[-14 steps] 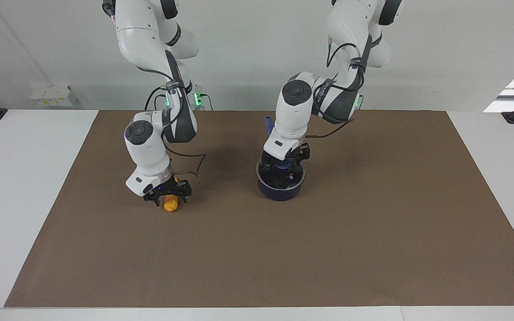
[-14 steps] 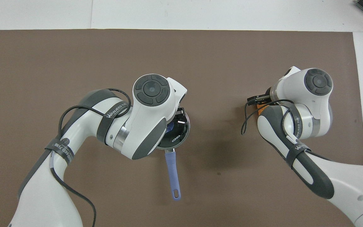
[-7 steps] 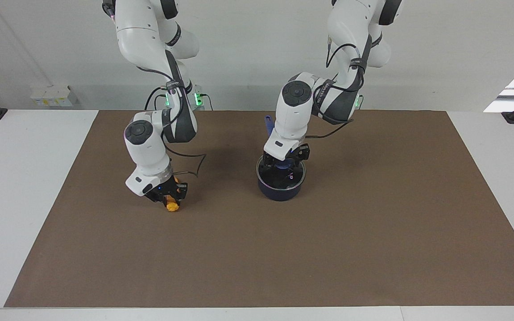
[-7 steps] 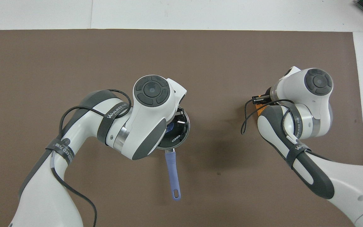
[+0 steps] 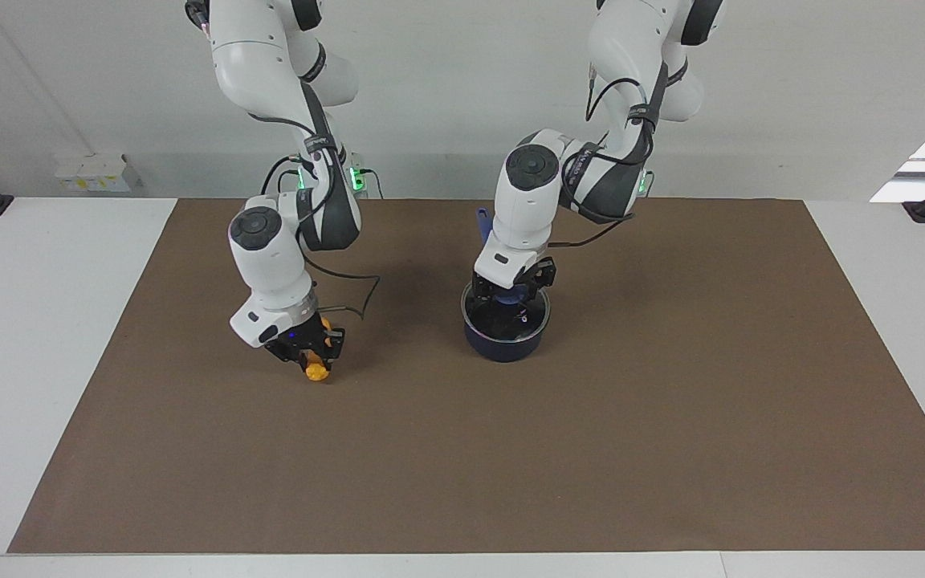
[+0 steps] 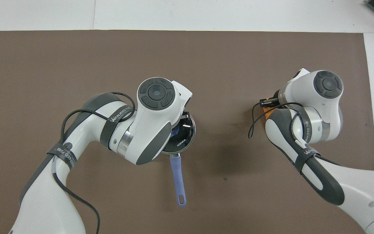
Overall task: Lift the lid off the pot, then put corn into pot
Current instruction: 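Grasp the lid knob with the left gripper while the right gripper grasps the corn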
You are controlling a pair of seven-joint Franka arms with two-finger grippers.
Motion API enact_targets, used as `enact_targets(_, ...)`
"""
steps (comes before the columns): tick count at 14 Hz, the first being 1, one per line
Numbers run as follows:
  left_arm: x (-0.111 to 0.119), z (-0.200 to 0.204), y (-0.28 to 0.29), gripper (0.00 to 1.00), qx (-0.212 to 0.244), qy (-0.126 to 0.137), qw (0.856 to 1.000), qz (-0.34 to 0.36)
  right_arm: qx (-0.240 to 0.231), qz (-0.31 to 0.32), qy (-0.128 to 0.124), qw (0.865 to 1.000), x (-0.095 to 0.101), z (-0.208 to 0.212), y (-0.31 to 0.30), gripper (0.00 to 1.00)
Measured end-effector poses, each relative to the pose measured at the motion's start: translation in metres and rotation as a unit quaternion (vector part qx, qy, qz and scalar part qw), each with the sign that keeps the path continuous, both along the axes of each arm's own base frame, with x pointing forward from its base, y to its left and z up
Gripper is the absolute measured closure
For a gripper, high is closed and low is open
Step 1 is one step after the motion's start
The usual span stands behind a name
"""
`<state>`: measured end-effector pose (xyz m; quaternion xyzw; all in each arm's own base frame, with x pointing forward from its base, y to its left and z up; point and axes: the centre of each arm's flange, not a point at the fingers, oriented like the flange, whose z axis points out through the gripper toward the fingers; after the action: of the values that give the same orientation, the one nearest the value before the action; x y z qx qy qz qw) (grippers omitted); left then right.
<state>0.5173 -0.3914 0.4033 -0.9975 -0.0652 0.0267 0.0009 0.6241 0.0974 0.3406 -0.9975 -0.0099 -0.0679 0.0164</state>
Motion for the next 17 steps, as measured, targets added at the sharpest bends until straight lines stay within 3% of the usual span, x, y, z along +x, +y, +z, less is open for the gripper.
enact_targets(4, -0.005, -0.002, -0.004, 0.17, 0.001, 0.002, 1.000, 0.010, 0.018, -0.022, -0.019, 0.999, -0.012, 0.043, 0.040, 0.59)
enact_targets(6, -0.006, -0.003, -0.004, 0.37, 0.003, 0.003, 1.000, 0.013, 0.022, -0.028, -0.020, 0.999, -0.018, 0.057, 0.055, 0.59)
enact_targets(9, -0.006, -0.003, -0.005, 0.44, 0.003, 0.003, 1.000, 0.017, 0.022, -0.026, -0.014, 0.999, -0.030, 0.078, 0.069, 0.59)
enact_targets(11, -0.006, 0.001, -0.004, 0.56, 0.001, 0.001, 1.000, 0.019, 0.018, -0.022, -0.008, 1.000, -0.038, 0.090, 0.073, 0.59)
enact_targets(15, 0.000, 0.024, 0.011, 0.56, -0.005, -0.013, 1.000, 0.020, 0.014, -0.016, 0.002, 1.000, -0.054, 0.107, 0.095, 0.59)
enact_targets(17, 0.016, 0.040, 0.042, 0.56, -0.006, -0.018, 1.000, 0.002, 0.018, -0.022, 0.001, 1.000, -0.065, 0.111, 0.119, 0.59)
